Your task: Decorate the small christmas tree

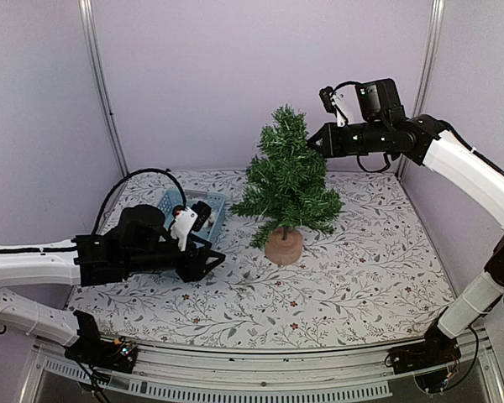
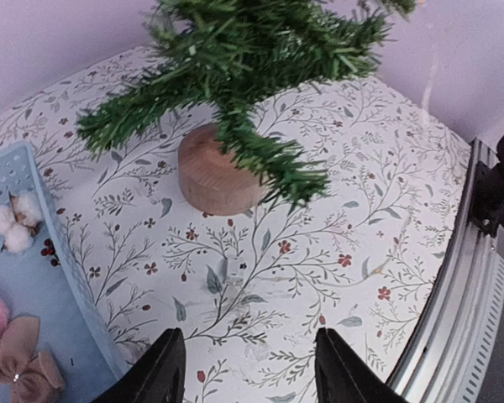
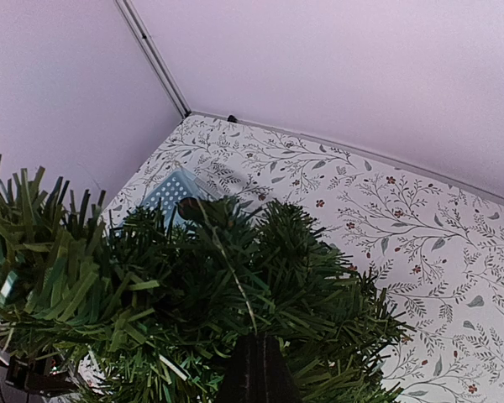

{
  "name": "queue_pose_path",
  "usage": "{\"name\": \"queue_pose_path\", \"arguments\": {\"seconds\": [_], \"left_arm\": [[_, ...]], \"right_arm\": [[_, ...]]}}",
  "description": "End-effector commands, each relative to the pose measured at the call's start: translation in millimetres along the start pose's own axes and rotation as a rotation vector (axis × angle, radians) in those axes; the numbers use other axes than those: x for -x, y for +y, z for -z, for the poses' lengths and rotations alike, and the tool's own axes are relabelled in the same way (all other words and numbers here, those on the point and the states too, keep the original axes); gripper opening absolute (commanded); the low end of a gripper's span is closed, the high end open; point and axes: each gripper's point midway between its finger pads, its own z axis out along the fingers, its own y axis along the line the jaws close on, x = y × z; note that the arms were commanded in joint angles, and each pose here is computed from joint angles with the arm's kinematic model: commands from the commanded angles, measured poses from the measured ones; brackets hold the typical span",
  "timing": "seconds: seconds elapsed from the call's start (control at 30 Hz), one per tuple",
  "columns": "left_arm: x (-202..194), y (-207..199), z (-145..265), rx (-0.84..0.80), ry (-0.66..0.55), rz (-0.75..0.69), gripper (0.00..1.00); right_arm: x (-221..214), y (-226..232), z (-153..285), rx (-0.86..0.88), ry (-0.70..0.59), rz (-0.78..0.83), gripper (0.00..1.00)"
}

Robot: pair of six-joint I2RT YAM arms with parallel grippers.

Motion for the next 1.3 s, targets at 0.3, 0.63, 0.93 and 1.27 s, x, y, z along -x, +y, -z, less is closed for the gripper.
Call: {"name": "queue_pose_path", "arguments": {"seconds": [0.3, 0.63, 0.93, 1.27], "left_arm": [[-15.9, 50.1, -25.6, 0.096, -0.063, 0.227, 0.48], [-22.8, 34.6, -96.3, -0.071, 0.087, 0.138, 0.42], [-64.7, 4.5, -138.0, -0.135, 0.245, 0.094, 0.42], [-89.2, -4.1, -156.4, -0.115, 0.344, 0.062, 0.44]], "right_arm": [[4.5, 1.5, 7.7, 0.008, -0.024, 0.011, 0.0], [4.2, 2.3, 7.3, 0.013, -0.025, 0.011, 0.0], [7.1, 2.8, 9.4, 0.013, -0.036, 0.012, 0.0], [5.9, 2.2, 8.6, 0.011, -0.031, 0.011, 0.0]]}}
